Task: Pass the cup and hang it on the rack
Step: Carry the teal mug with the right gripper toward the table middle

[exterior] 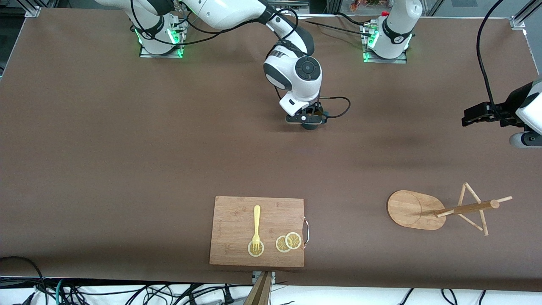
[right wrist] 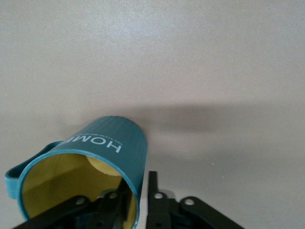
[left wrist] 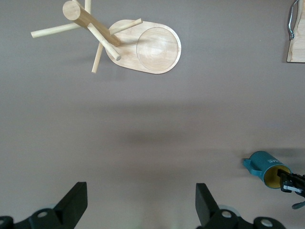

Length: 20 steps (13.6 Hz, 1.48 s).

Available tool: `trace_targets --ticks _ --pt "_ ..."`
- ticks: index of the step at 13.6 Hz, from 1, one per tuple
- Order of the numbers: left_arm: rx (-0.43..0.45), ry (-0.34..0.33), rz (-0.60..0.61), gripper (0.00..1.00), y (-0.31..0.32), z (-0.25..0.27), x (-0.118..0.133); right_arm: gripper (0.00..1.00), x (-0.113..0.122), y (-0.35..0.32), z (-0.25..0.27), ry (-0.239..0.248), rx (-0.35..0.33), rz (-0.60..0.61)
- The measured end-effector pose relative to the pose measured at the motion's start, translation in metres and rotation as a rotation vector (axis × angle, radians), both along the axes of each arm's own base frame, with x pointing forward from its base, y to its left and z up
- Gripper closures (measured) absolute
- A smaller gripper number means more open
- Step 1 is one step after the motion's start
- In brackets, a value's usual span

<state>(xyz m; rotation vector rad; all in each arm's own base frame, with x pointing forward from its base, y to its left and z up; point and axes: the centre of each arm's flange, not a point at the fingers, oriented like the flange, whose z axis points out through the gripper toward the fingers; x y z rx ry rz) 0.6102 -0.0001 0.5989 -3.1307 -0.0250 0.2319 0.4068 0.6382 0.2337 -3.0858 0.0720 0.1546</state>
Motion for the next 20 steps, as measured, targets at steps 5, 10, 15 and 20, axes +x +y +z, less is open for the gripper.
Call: trace_targets --ticks 5,10,15,20 --pt "-0.03 0.013 -0.006 0.0 -0.007 -0.008 0.003 0.44 0.006 0.0 0.018 0.001 -0.005 -0.003" --pt "-0.05 0.052 -0.108 0.0 -0.032 -0.029 0.01 0.26 0.062 -0.044 0.132 -0.042 0.027 -0.084" --pt "-0.228 0.158 -0.516 0.0 -0.058 -0.085 0.006 0.0 0.164 -0.196 0.235 -0.052 -0.019 -0.19" --pt "-0.372 0.228 -0.943 0.0 -0.129 -0.154 -0.018 0.0 0.208 -0.38 0.312 0.035 -0.024 -0.055"
